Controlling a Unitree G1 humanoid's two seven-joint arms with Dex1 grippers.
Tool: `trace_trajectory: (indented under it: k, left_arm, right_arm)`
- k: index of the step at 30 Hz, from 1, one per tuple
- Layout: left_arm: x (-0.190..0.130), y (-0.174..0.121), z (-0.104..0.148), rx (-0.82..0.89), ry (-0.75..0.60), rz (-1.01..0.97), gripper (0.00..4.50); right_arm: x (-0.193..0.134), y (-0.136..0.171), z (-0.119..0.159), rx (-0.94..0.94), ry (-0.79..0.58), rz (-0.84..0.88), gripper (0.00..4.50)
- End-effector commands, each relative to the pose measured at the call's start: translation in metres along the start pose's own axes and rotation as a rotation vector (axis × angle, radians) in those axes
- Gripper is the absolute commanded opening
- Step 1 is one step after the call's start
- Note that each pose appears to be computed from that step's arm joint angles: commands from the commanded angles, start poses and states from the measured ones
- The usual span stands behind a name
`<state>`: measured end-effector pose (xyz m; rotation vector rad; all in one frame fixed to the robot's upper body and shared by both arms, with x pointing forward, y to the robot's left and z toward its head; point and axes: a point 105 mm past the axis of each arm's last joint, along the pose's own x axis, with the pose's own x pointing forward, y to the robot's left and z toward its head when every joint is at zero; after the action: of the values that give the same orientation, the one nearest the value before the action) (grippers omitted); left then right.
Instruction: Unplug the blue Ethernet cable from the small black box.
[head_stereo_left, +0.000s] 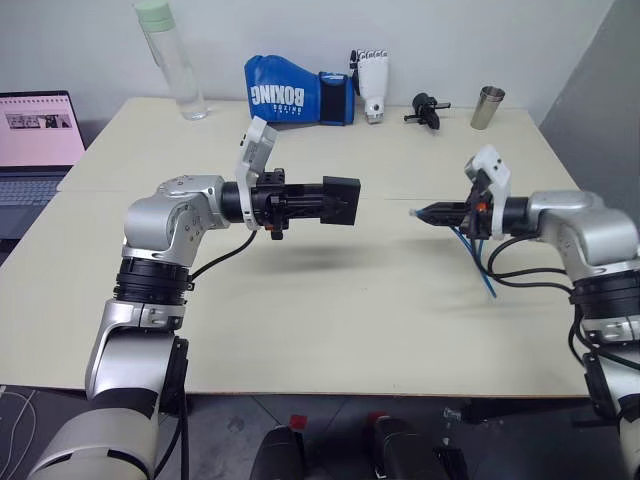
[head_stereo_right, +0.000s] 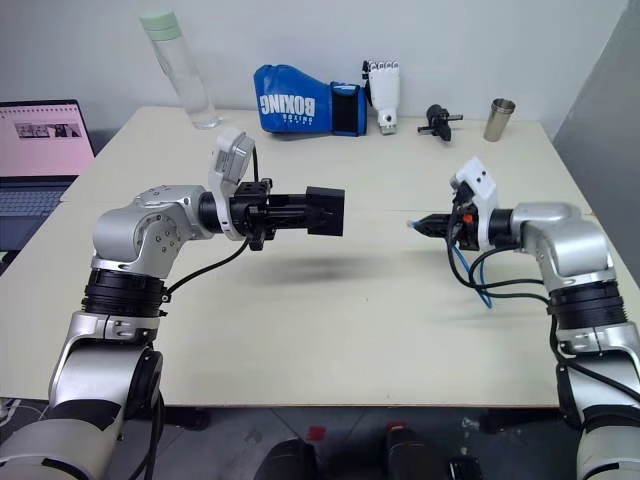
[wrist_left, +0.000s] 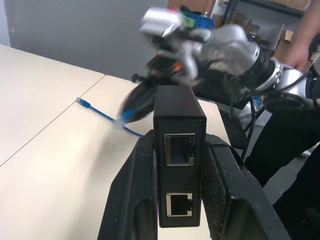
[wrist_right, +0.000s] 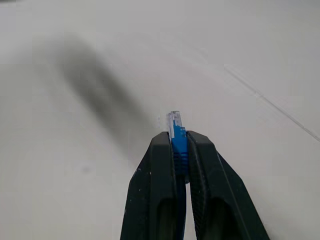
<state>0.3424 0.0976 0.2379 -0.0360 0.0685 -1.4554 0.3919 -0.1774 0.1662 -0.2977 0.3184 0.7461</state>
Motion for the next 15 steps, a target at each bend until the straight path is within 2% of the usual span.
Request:
trace_trajectory:
  k: [1,3,7,9,15]
  left_arm:
    - [-0.005,-0.005,0.010,0.054,-0.024,0.011,0.77]
    - [-0.005,-0.006,0.009,0.053,-0.024,0.013,0.77]
    - [-0.003,-0.008,0.007,0.052,-0.022,0.014,0.77]
    - [-0.002,-0.010,0.007,0.052,-0.022,0.007,0.77]
    - [0.001,-0.011,0.008,0.051,-0.025,0.002,0.77]
  right_arm:
    - [-0.006,-0.028,-0.028,-0.069,0.058,-0.241,0.06]
    - [-0.006,-0.030,-0.040,-0.070,0.078,-0.283,0.06]
    - [-0.001,-0.017,-0.045,-0.061,0.054,-0.271,0.06]
    - [-0.001,-0.009,-0.049,-0.048,0.055,-0.249,0.76]
    - [-0.003,0.003,-0.053,-0.023,0.059,-0.216,2.11]
